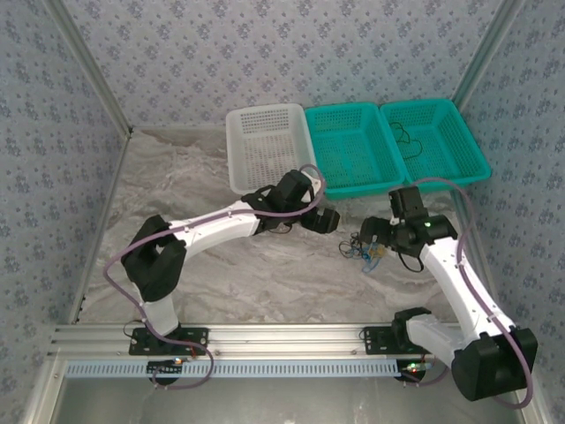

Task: Untangle the cables

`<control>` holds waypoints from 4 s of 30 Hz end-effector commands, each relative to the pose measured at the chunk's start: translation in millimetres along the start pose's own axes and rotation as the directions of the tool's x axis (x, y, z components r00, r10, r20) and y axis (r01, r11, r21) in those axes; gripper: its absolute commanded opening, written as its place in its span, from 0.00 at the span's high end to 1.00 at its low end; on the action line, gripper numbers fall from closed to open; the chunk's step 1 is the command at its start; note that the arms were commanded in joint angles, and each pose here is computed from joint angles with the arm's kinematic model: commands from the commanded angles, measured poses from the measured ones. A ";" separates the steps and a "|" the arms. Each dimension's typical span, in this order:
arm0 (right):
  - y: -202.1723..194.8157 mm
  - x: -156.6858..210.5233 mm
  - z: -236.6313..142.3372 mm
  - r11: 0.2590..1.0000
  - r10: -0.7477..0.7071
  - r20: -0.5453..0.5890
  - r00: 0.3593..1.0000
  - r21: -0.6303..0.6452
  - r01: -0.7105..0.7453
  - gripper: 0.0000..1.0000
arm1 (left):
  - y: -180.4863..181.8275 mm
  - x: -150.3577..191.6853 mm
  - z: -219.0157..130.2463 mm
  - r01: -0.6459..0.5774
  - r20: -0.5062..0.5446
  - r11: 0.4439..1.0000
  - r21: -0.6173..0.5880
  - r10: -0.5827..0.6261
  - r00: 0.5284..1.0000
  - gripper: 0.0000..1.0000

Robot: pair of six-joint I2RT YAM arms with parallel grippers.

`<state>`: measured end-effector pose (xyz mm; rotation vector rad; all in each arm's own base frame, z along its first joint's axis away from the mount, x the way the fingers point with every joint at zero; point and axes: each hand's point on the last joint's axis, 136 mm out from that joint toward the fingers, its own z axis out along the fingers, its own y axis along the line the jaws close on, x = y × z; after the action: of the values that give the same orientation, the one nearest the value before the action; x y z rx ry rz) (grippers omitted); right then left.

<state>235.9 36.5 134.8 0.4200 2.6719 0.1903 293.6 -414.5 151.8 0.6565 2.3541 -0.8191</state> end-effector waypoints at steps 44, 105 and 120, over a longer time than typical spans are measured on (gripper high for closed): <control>17.1 34.2 71.6 0.936 0.267 -0.185 0.946 -0.183 -0.300 1.00 | 21.3 5.4 4.3 0.042 0.045 0.997 -0.065 -0.039 0.998 0.01; 216.3 -1.8 8.0 0.726 -0.129 -0.089 0.988 -0.687 0.032 1.00 | 46.0 44.9 25.3 -0.231 0.321 0.971 -0.067 0.240 0.916 0.46; 191.7 -28.9 -13.5 0.731 -0.044 0.006 0.999 -0.682 0.036 1.00 | 76.5 73.5 41.9 -0.124 0.235 0.988 -0.087 0.142 0.962 0.60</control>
<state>304.1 214.7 182.3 0.1145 2.4299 1.1402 296.8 -375.3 55.5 0.6767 2.0447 -0.7065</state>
